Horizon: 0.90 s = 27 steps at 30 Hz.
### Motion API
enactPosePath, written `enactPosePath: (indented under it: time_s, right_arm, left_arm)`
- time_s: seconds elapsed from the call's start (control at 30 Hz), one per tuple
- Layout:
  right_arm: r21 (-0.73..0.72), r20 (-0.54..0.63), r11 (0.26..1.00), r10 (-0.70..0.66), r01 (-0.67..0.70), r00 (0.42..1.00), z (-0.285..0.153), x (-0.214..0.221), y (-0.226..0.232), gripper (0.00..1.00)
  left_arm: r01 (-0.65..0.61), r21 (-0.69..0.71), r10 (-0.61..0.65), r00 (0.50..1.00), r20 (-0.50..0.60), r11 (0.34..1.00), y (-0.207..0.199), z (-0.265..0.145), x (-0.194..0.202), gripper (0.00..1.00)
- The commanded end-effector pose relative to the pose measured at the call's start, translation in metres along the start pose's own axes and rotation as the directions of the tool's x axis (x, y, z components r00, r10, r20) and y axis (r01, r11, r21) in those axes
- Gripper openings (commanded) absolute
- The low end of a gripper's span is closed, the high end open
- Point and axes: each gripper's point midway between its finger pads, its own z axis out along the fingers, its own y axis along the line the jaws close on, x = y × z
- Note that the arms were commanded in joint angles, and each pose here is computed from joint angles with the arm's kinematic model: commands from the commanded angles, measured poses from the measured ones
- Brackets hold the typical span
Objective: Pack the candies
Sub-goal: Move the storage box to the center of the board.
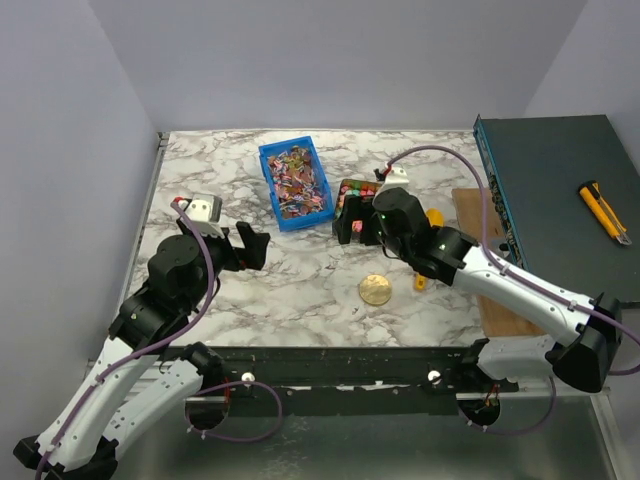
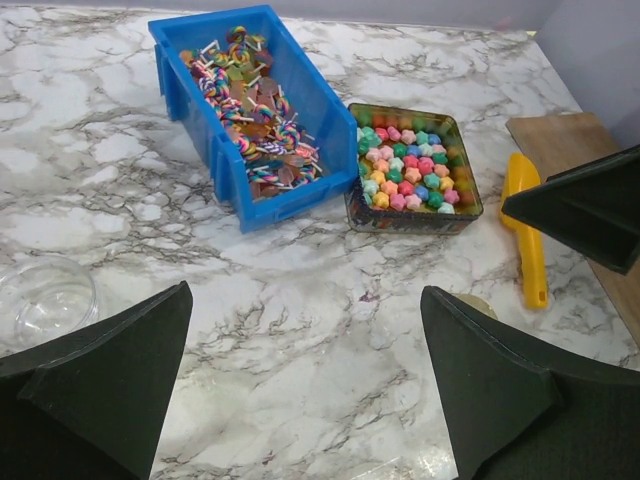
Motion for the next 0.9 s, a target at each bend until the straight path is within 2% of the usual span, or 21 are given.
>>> enactPosePath:
  time_s: [0.0, 0.5, 0.7, 0.87]
  right_arm:
    - [0.059, -0.012, 0.997, -0.059, 0.059, 0.998, 0.0, -0.005, -0.007, 1.0]
    - [0.17, 0.141, 0.977, -0.151, 0.127, 0.978, 0.019, -0.064, -0.003, 1.0]
    - [0.167, 0.119, 0.974, -0.174, 0.153, 0.977, 0.04, -0.078, 0.012, 0.98]
    - [0.084, 0.088, 0.984, -0.165, 0.157, 0.982, 0.062, -0.08, 0.031, 0.96]
  left_arm:
    - [-0.009, -0.039, 0.008, 1.0, -0.013, 0.999, 0.009, -0.002, 0.007, 0.99]
    - [-0.015, 0.004, 0.015, 1.0, -0.006, 1.0, 0.005, -0.008, 0.007, 0.99]
    - [-0.008, 0.009, 0.008, 1.0, 0.008, 1.0, 0.005, -0.011, 0.005, 0.99]
    - [-0.003, 0.017, 0.003, 1.0, 0.016, 1.0, 0.004, -0.013, 0.003, 0.99]
